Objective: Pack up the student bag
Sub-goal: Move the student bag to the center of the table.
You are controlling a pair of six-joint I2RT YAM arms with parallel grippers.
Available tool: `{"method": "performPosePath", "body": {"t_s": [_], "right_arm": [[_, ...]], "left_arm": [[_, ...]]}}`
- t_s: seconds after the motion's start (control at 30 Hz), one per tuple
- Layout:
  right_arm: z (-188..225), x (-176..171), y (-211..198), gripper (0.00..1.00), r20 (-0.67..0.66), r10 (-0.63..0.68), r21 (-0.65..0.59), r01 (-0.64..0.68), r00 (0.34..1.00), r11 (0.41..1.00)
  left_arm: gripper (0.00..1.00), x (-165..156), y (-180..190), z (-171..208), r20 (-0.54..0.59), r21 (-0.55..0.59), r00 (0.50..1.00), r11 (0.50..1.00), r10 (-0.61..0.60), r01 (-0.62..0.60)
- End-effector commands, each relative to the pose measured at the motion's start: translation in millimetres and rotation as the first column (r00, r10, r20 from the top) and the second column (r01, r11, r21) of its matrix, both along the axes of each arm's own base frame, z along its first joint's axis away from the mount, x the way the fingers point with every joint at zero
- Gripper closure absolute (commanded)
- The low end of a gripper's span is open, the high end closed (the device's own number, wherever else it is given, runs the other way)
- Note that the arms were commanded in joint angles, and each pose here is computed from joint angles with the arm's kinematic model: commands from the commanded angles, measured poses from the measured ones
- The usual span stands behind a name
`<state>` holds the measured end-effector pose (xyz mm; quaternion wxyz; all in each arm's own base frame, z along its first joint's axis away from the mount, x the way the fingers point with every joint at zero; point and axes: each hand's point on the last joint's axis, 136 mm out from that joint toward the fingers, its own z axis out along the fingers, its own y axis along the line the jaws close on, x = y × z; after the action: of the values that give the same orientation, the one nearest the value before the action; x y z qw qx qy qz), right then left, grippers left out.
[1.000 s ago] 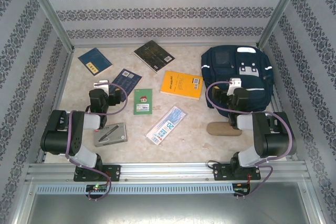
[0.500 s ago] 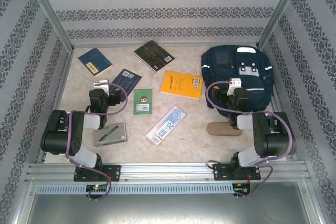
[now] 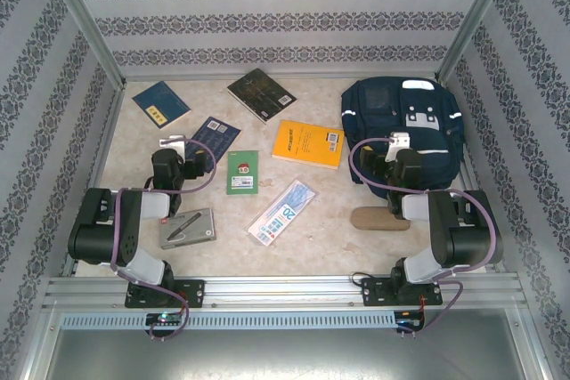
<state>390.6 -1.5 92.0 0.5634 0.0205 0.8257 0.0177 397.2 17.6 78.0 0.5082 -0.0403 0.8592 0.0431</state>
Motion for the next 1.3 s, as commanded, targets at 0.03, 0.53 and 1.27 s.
{"method": "performPosePath", "body": {"t_s": [0.03, 0.53, 1.27], "right_arm": [[36, -1, -9, 0.02, 0.074, -0.052, -0.007, 0.053, 0.996, 0.999], [142, -22, -48, 0.02, 0.182, -0.345, 0.367, 0.261, 0.921, 0.893], [-14, -27, -21, 0.02, -0.601, -0.237, 0.344, 0.514, 0.764, 0.786]], "left_arm": [[0.01, 9, 16, 51, -0.104, 0.008, 0.989, 0.995, 0.104, -0.104], [0.0, -11, 4, 152, -0.185, -0.334, 0.955, 0.9, 0.23, -0.281], [0.0, -29, -92, 113, -0.256, -0.496, 0.966, 0.862, -0.026, -0.108]]}}
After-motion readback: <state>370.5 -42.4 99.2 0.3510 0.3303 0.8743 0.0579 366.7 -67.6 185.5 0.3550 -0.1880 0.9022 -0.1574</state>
